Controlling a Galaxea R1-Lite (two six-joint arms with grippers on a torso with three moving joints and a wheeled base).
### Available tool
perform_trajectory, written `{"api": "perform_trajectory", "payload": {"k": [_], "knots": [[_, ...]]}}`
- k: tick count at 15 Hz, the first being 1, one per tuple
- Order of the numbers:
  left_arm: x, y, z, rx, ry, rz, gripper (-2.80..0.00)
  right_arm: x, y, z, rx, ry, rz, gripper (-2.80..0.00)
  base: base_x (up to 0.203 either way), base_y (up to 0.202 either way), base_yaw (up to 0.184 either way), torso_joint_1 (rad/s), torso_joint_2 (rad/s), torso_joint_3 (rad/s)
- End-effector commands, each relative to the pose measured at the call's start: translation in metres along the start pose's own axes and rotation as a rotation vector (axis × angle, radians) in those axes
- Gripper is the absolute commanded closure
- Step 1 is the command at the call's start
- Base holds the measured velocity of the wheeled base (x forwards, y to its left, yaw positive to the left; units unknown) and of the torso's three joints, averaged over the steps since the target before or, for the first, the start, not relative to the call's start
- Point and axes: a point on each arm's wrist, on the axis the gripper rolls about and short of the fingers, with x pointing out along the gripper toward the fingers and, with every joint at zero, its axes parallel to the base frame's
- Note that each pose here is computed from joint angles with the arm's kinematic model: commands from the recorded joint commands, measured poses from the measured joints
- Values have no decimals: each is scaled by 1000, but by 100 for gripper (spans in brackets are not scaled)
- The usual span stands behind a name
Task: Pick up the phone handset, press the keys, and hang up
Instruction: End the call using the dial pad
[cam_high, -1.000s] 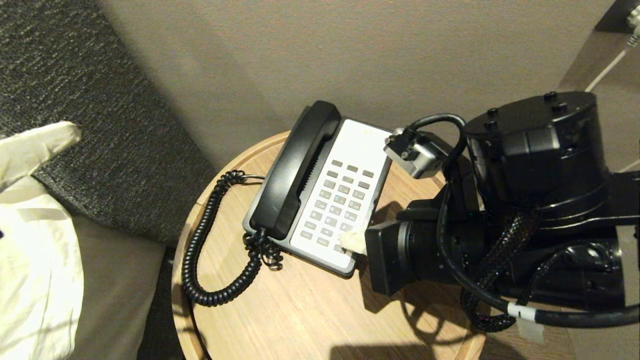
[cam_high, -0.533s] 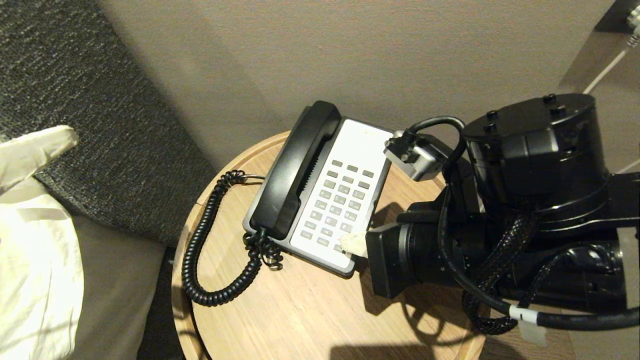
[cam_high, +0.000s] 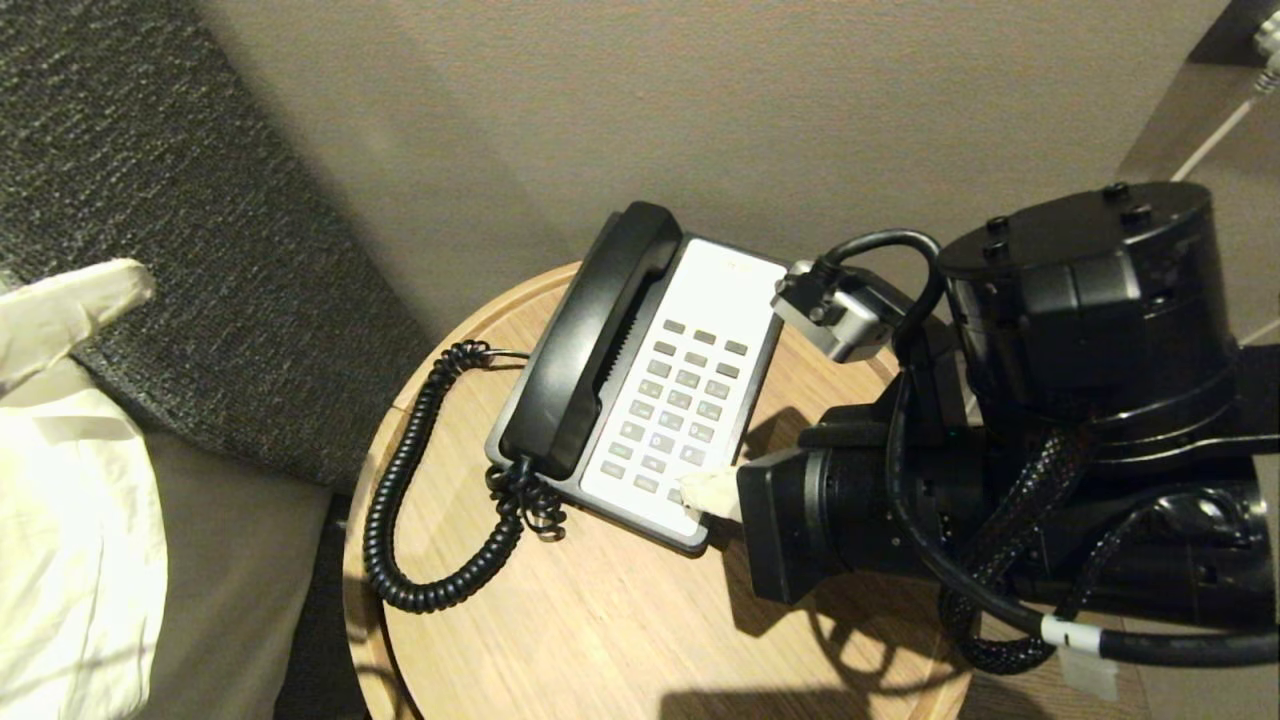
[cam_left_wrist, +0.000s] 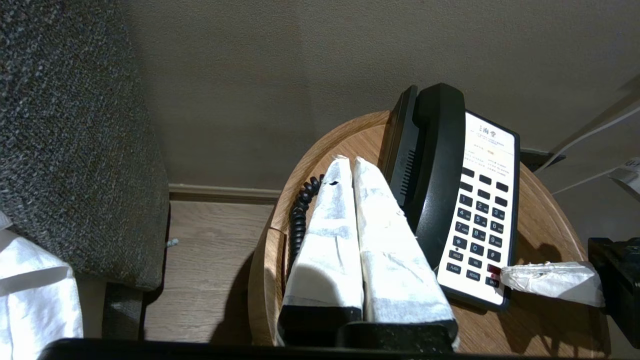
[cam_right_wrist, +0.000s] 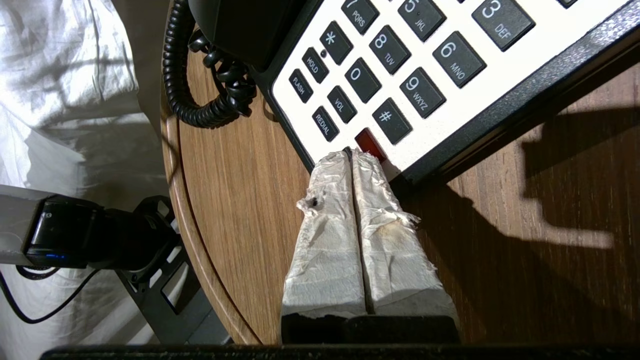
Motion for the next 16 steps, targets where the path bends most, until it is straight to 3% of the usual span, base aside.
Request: {"api": "perform_trajectory", "payload": {"k": [1,16], "knots": [[-1,1,-2,1,1,3,0,1,1,-1,1,5,2,0,0,0,0,0,0,0],[-7,6,-2,-13,-11,5,0,1,0,-2,-7,-1,-10,0,0,0,0,0,0,0]]}}
